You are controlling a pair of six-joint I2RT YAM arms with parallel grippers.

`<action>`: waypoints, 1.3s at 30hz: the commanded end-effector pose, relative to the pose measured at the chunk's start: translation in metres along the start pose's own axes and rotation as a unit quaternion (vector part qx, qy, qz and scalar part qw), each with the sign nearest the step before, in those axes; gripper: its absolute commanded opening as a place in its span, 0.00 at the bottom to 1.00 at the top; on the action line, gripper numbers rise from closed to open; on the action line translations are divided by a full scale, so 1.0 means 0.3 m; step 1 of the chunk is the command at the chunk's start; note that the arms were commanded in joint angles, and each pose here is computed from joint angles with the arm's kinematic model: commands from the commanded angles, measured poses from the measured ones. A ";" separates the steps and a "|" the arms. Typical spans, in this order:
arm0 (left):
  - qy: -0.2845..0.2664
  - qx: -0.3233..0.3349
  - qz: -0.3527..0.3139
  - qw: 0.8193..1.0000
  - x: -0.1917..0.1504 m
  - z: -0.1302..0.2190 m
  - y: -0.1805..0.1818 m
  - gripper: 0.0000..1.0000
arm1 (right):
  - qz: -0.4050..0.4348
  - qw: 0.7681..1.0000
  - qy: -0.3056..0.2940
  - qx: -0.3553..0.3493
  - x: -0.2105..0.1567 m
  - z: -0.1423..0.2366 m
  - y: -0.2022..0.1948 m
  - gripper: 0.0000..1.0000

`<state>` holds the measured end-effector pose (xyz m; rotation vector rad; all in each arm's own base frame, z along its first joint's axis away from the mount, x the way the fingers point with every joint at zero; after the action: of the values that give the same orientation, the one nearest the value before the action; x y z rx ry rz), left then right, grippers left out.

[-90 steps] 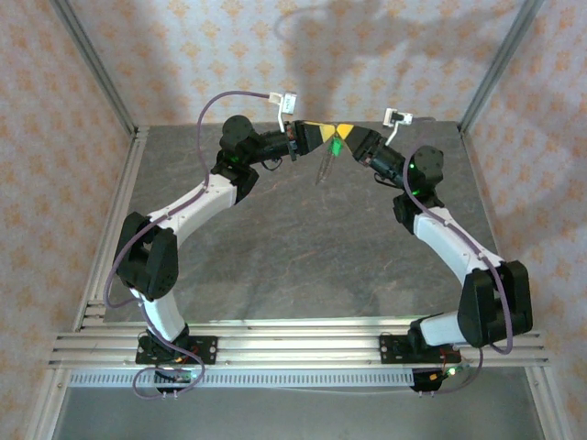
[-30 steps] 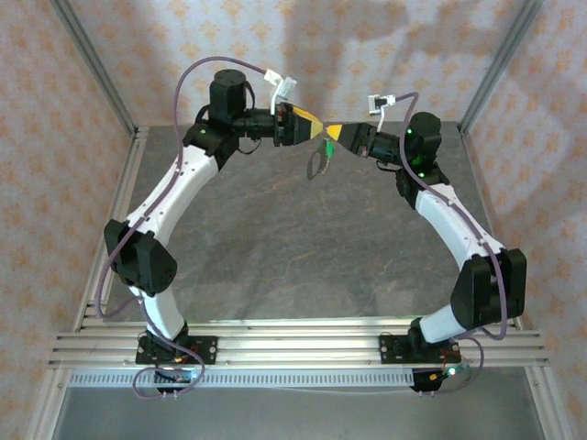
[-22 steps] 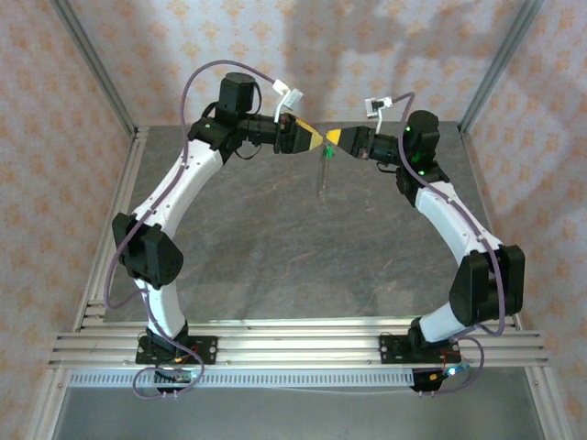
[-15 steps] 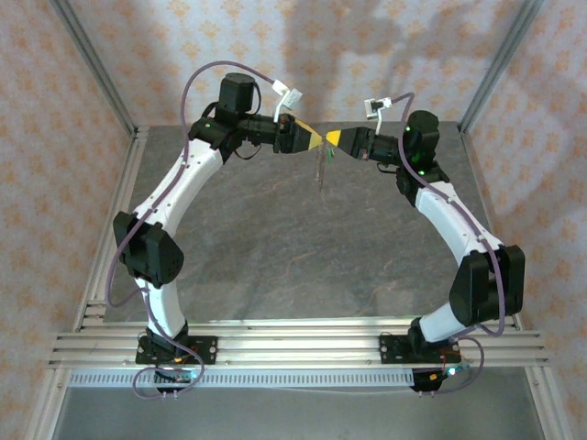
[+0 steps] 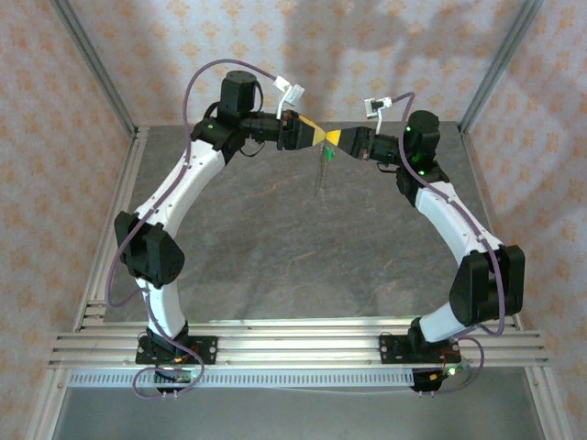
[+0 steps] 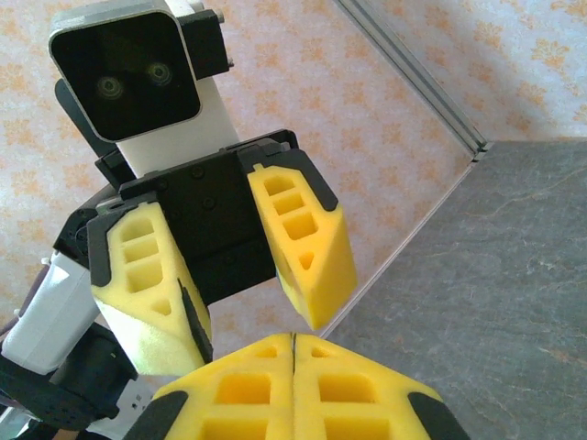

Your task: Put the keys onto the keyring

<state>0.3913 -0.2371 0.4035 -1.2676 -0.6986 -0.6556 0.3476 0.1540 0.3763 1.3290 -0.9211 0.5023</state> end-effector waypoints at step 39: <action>0.049 -0.038 -0.021 0.998 -0.063 -0.079 -0.058 0.00 | 0.038 0.999 -0.038 -0.003 0.043 0.015 0.029 0.00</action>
<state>0.3905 -0.2425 0.3933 -1.2267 -0.6992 -0.7104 0.3468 0.1536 0.3736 1.3388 -0.9043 0.4981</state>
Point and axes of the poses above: each hand's point on the last joint's axis, 136 mm out from that joint toward the fingers, its own z axis back along the fingers, its own y axis along the line the jaws close on, x = y × z, the point moved 8 cm from there along z, back along the fingers, and after that the axes turned 8 degrees about z, right-handed, at the moved point
